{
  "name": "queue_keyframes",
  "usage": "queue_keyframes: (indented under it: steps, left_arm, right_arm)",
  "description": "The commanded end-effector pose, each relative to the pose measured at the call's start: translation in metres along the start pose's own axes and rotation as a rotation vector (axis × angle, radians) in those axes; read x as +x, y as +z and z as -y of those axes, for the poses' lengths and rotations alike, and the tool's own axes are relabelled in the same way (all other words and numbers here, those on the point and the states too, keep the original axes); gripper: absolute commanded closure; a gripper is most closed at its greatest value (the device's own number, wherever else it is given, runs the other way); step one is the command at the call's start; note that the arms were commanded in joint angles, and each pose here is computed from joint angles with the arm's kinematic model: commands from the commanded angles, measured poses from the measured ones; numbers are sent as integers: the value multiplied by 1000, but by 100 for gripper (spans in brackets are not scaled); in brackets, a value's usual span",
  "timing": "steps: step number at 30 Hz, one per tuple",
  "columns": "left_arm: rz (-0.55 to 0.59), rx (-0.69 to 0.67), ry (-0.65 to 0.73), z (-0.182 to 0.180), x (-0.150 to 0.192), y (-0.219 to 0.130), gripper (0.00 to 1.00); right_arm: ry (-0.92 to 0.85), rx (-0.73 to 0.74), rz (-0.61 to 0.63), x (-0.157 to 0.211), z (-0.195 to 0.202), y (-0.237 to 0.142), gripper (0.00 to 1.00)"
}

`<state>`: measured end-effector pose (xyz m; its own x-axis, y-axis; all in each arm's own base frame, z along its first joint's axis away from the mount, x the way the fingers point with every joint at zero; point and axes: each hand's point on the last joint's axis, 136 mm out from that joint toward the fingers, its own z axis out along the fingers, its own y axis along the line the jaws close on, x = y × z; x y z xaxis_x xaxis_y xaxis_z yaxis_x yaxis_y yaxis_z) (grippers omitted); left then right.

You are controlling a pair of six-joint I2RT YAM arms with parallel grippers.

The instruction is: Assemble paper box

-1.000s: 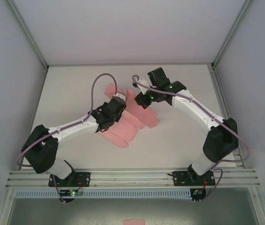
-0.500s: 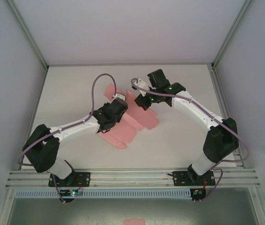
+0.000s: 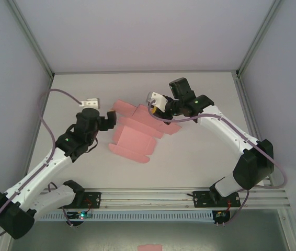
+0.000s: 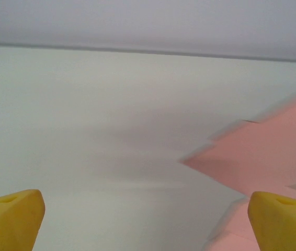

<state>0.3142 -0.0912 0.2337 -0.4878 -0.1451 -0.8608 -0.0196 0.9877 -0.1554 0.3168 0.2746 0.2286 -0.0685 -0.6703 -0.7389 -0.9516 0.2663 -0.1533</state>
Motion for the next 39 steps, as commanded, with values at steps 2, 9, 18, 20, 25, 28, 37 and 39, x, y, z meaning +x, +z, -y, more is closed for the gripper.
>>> queue_keyframes:
  steps: [2, 9, 18, 20, 25, 28, 37, 39]
  left_arm:
    - [-107, -110, -121, -42, 35, 15, 0]
    - [-6, 379, 46, 20, 11, 11, 0]
    - [-96, 665, 293, 66, 30, 20, 20]
    - [-114, 708, 310, 73, 31, 24, 29]
    - [-123, 738, 316, 80, 28, 34, 44]
    - [-135, 752, 306, 82, 26, 35, 55]
    - [-76, 538, 266, 73, 26, 55, 84]
    - [-76, 523, 248, 74, 31, 56, 84]
  right_arm:
    - [-79, -20, 8, -1, -1, 2, 100]
    - [-126, -115, -48, 9, -15, 2, 100]
    - [-203, -98, -51, 11, -12, 13, 100]
    - [-201, -103, -47, 10, -13, 12, 100]
    - [-203, -136, -47, 8, -18, 10, 100]
    - [-179, -118, -66, 9, -13, 11, 100]
    - [-140, 7, -60, -2, 0, 24, 100]
    - [-197, 101, -102, 2, 6, 32, 100]
